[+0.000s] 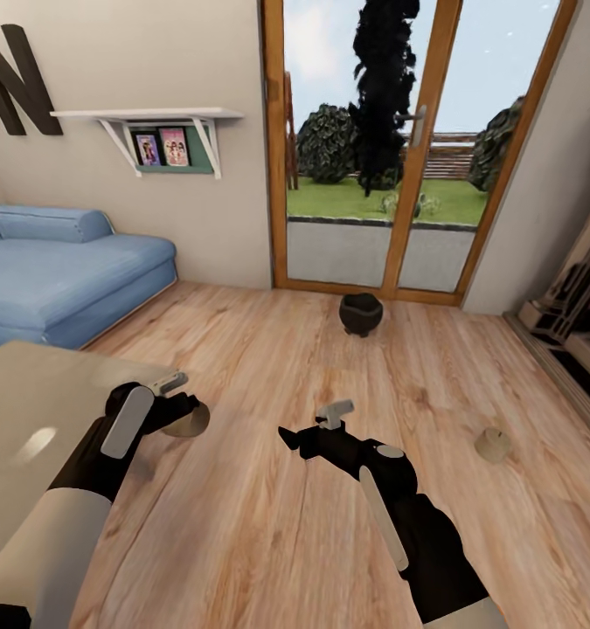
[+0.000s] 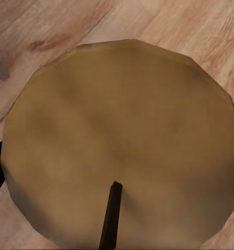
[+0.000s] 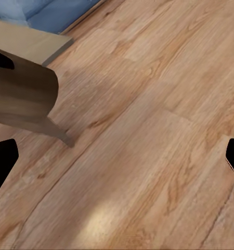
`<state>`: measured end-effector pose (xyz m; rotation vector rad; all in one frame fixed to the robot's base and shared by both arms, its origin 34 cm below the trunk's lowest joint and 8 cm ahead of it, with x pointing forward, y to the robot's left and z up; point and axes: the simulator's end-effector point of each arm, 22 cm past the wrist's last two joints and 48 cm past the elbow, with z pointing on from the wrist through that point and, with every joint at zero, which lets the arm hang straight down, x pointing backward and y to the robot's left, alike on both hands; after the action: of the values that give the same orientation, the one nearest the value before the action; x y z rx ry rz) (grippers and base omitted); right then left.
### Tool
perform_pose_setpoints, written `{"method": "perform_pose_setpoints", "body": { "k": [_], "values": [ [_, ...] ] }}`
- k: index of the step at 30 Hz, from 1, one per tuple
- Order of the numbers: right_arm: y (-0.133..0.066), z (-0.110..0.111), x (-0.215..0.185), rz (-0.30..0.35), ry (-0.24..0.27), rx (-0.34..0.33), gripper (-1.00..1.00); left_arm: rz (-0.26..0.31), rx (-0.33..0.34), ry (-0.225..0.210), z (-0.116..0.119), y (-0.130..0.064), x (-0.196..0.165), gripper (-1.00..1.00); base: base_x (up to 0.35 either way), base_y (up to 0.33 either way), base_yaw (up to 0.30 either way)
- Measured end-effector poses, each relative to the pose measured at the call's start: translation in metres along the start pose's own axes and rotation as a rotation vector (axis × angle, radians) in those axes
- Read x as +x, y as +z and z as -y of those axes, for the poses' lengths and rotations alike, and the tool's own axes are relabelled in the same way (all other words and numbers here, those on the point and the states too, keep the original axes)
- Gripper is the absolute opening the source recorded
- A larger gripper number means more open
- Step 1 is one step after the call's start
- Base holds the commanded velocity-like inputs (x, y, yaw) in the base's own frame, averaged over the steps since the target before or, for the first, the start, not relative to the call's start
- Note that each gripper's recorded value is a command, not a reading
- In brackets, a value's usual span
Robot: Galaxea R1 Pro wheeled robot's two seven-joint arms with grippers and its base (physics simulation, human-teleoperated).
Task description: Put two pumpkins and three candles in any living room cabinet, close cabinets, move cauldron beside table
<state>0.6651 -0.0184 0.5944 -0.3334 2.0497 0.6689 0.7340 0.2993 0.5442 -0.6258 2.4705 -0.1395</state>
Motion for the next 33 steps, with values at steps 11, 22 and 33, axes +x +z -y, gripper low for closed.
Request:
{"method": "perform_pose_setpoints", "body": {
  "k": [11, 22, 33],
  "values": [
    [0.0, 0.0, 0.0001, 0.0, 0.0, 0.0, 1.0, -0.001, -0.001, -0.001, -0.0005, 0.0003, 0.0006, -1.0, 0.337, 0.0, 0.0],
    [0.0001, -0.0002, 0.0003, -0.001, 0.001, -0.001, 1.0, 0.0, 0.0, 0.0, -0.0004, 0.0, -0.0002, -1.0, 0.337, 0.0, 0.0],
    [0.0001, -0.0002, 0.0003, 0.0, 0.001, -0.001, 1.0, 0.0, 0.0, -0.001, -0.0003, 0.0, -0.0002, -1.0, 0.337, 0.0, 0.0]
  ]
}}
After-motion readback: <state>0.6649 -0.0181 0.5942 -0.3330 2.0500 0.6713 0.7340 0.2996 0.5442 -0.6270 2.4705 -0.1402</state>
